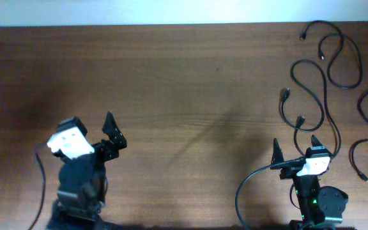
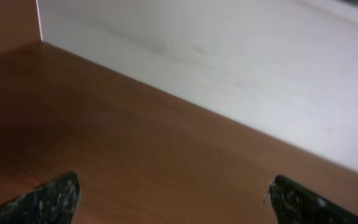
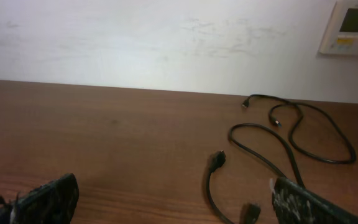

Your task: Untangle cables

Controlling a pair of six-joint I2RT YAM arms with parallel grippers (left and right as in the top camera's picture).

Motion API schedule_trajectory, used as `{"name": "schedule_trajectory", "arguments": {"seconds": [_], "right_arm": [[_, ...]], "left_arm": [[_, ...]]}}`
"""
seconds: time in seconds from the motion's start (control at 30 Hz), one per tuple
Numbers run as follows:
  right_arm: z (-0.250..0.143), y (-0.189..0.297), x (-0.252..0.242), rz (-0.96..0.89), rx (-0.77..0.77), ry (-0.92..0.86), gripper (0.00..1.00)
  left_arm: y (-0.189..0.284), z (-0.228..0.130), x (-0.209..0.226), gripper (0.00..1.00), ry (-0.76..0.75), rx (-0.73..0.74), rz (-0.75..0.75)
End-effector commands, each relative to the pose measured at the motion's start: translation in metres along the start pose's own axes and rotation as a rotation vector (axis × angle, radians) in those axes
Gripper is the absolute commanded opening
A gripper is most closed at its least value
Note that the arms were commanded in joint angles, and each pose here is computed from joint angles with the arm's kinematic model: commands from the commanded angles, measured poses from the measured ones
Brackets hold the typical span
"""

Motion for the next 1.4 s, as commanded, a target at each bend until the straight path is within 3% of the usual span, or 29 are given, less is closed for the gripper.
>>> {"name": "schedule_trajectory", "arguments": {"seconds": [0.0,0.27,0.67,0.83,0.97,1.1,1.37], "right_arm": [[-0.002,0.0,0.0,0.004,0.005,-0.006,0.98],[-0.002,0.0,0.0,0.004,0.005,-0.006,0.98],[-0.002,0.0,0.0,0.004,0.005,-0.006,0.98],[-0.002,0.0,0.0,0.004,0.005,-0.006,0.98],[-0.002,0.0,0.0,0.004,0.005,-0.006,0.98],[-0.002,0.0,0.0,0.004,0.005,-0.006,0.98],[-0.002,0.0,0.0,0.004,0.005,-0.006,0.99]], "left_arm": [[-0.005,-0.039,0.013,0.99,0.103,-0.038,0.03],[-0.02,-0.096,0.032,0.99,0.133,-0.099,0.068],[-0.017,-0.128,0.054,0.99,0.036,-0.036,0.142],[-0.016,-0.121,0.049,0.99,-0.092,-0.061,0.056],[-0.014,-0.127,0.027,0.99,-0.333,-0.041,-0.167],[-0.011,-0.128,0.014,0.99,-0.494,-0.072,-0.293],[-0.011,-0.128,0.015,0.99,-0.5,-0.072,-0.287]]}}
Point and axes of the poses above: each gripper's point midway between its finger pads, its own y axis back along the fingers, its own x axis along the line the jaws close on, z = x × y, the point moved 7 cm from there along y, back along the fingers, and after that the axes turned 9 degrees about -y, right-handed, at the moved point
